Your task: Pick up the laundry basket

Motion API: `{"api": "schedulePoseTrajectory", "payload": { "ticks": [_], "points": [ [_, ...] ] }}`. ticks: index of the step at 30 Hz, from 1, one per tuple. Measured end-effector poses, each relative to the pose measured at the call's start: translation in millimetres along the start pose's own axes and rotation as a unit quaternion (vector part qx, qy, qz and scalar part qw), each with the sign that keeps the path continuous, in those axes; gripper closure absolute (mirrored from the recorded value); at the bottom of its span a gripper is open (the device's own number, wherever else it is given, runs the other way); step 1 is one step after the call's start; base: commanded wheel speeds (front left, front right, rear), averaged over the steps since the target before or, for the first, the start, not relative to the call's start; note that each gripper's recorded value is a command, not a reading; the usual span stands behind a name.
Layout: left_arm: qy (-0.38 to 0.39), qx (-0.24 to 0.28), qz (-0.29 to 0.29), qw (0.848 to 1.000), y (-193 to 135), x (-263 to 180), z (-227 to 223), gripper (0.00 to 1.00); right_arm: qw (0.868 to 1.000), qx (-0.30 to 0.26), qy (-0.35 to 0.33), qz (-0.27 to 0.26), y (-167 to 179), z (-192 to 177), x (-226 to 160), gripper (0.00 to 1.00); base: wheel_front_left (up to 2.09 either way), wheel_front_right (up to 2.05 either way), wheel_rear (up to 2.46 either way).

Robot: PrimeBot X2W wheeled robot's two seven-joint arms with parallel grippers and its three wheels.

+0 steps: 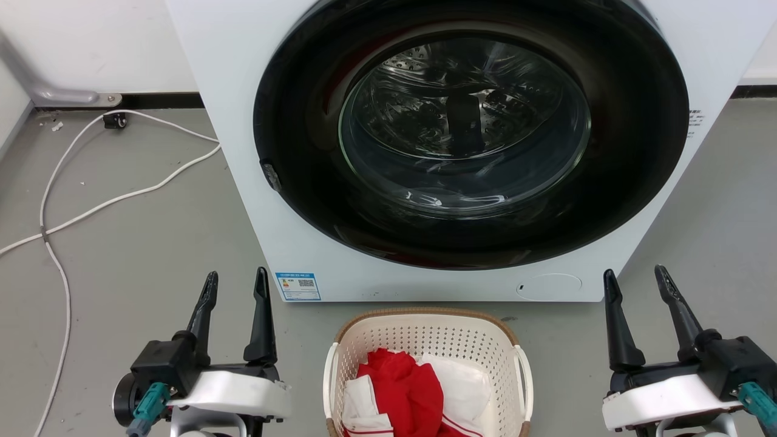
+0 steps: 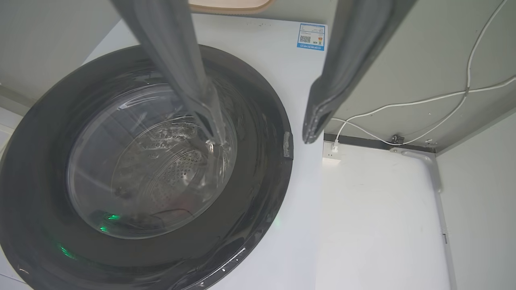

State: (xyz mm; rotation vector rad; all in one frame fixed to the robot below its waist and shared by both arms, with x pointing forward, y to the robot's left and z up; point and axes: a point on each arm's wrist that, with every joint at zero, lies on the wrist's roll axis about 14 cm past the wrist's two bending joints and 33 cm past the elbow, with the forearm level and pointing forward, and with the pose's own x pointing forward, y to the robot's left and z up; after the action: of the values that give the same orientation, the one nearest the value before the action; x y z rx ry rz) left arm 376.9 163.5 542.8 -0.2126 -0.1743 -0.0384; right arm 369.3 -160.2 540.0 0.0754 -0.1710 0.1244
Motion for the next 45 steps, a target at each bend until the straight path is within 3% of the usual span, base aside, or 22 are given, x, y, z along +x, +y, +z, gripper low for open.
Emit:
{"api": "schedulePoseTrajectory", "payload": {
  "ticks": [17, 45],
  "points": [
    [-0.005, 0.075, -0.008, 0.997, -5, -2, -2, 0.00, 0.998, -0.061, -0.008, 0.018, 7, 2, -2, 0.00, 0.00, 0.00, 0.00],
    [0.001, 0.102, -0.007, 0.995, -6, -6, -7, 0.00, 0.998, -0.067, 0.011, 0.020, 7, -9, -6, 0.00, 0.00, 0.00, 0.00]
  ]
}}
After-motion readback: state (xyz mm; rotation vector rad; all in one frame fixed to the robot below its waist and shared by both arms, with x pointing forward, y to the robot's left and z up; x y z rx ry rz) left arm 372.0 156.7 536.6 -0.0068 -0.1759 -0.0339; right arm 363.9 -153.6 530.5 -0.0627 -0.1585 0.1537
